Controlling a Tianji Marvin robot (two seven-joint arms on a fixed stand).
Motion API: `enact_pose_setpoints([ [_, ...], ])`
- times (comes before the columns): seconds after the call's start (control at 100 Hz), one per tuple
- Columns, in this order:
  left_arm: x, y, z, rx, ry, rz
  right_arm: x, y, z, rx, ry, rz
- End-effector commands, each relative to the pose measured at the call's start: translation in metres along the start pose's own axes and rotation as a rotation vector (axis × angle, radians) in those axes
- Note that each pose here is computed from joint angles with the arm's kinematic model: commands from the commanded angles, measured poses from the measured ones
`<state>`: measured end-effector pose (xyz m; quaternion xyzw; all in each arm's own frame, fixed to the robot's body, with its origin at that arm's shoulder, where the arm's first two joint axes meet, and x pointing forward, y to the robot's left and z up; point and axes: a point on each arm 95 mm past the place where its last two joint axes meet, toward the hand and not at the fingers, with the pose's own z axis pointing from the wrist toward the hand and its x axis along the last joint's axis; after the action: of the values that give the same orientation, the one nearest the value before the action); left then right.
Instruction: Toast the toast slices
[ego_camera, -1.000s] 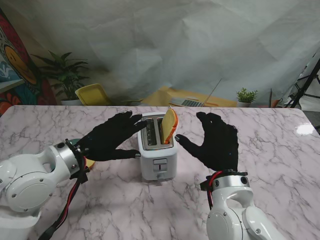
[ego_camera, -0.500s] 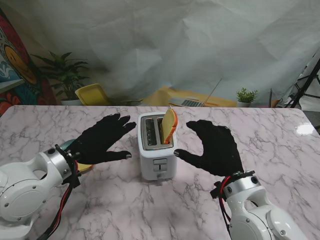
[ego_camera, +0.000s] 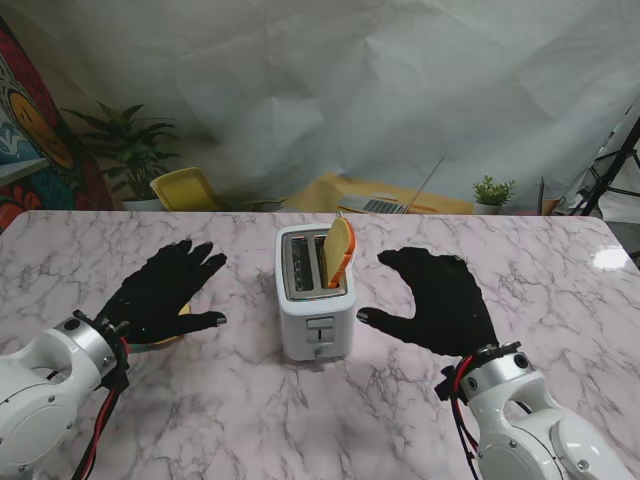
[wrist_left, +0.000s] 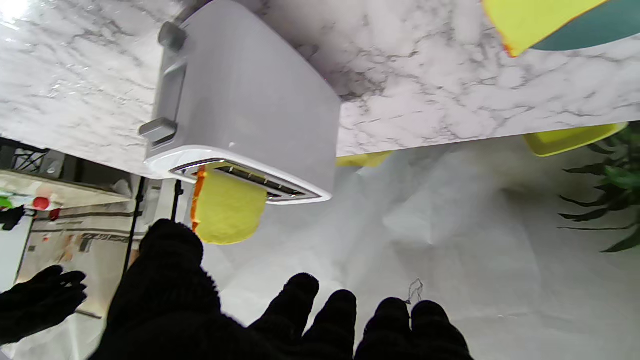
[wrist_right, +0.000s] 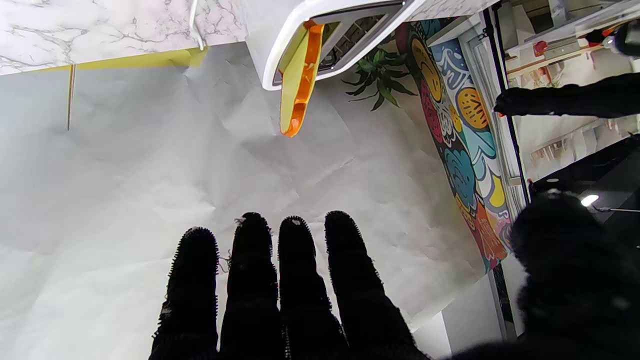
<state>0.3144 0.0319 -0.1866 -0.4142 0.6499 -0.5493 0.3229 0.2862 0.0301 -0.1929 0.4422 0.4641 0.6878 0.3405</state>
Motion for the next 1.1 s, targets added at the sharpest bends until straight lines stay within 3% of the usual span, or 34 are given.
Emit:
enact_pose_setpoints([
  [0.0, 0.0, 0.004, -0.002, -0.022, -0.017, -0.02, 0.0, -0.002, -0.003, 0.016, -0.016, -0.01],
  [0.34, -0.012, 0.025, -0.014, -0.14, -0.143, 0.019, 0.001, -0.003, -0.003, 0.006, 0.002, -0.011],
  [0.53, -0.019, 0.042, -0.012, -0.199, -0.193, 0.054, 0.002, -0.003, -0.004, 0.01, 0.01, -0.016],
  [0.66, -0.022, 0.053, -0.005, -0.239, -0.266, 0.086, 0.003, -0.003, -0.004, 0.006, 0.018, -0.015],
  [0.92, -0.035, 0.07, 0.014, -0.22, -0.369, 0.03, 0.005, -0.001, -0.007, -0.009, 0.038, -0.03],
  [1.09, -0.042, 0.078, 0.024, -0.164, -0.427, 0.023, 0.006, 0.0, -0.008, -0.014, 0.044, -0.034],
])
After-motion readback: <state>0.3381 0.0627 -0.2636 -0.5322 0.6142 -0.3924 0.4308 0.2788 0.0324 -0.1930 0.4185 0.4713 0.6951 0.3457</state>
